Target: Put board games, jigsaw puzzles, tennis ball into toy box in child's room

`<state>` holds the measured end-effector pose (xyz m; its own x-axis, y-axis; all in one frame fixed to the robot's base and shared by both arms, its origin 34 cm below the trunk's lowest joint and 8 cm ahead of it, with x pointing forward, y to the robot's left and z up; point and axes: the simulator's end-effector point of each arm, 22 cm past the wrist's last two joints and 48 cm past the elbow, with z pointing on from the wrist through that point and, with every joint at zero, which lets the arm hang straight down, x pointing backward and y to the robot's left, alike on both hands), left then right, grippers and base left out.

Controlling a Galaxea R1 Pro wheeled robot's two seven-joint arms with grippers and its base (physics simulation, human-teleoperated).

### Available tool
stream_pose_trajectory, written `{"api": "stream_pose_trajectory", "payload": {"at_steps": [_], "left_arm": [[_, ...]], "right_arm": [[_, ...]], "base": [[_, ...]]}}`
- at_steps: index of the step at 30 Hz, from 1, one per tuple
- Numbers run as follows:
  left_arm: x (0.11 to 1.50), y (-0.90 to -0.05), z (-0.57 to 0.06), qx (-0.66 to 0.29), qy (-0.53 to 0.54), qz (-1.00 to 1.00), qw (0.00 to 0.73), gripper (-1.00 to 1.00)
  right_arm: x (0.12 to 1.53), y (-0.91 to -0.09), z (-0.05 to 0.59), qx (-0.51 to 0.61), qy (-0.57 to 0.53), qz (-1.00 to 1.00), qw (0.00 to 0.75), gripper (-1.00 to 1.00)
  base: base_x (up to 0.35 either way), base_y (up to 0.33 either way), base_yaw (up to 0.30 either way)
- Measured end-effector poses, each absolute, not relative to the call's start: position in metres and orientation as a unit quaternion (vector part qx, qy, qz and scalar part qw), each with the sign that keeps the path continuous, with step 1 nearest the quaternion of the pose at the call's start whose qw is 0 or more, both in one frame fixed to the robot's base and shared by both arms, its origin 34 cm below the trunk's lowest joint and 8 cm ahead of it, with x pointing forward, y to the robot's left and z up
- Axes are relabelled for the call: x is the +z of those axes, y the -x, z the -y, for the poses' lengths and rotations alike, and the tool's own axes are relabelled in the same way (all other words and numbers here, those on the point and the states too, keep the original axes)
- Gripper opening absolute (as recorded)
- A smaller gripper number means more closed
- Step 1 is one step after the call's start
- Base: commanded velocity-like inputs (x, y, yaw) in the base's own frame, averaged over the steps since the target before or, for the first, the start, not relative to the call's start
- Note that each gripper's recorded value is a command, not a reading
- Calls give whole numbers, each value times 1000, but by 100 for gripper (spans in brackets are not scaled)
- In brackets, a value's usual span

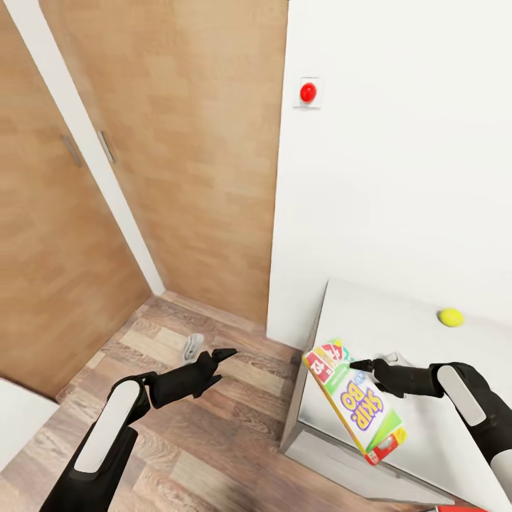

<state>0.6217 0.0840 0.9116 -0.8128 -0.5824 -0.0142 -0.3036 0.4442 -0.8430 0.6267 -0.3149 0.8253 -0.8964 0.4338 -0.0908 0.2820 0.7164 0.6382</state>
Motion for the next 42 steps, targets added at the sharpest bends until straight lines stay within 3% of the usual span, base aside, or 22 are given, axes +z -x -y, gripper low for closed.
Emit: {"api": "stream_pose_trajectory", "payload": {"at_steps": [9, 29, 42], "left_arm": [[913, -622, -84, -456, 264, -836, 154, 100], [914, -622, -84, -456, 264, -836, 155, 100], [916, -622, -84, -457, 263, -835, 157, 100]], "right_arm": [[827, -627, 314, 323, -194, -918, 119, 100], [828, -628, 314, 323, -193, -918, 121, 100], [832, -630, 314, 324, -191, -918, 124, 100]], "base": [[0, 0, 173], [0, 0, 30], [0, 0, 194]]}}
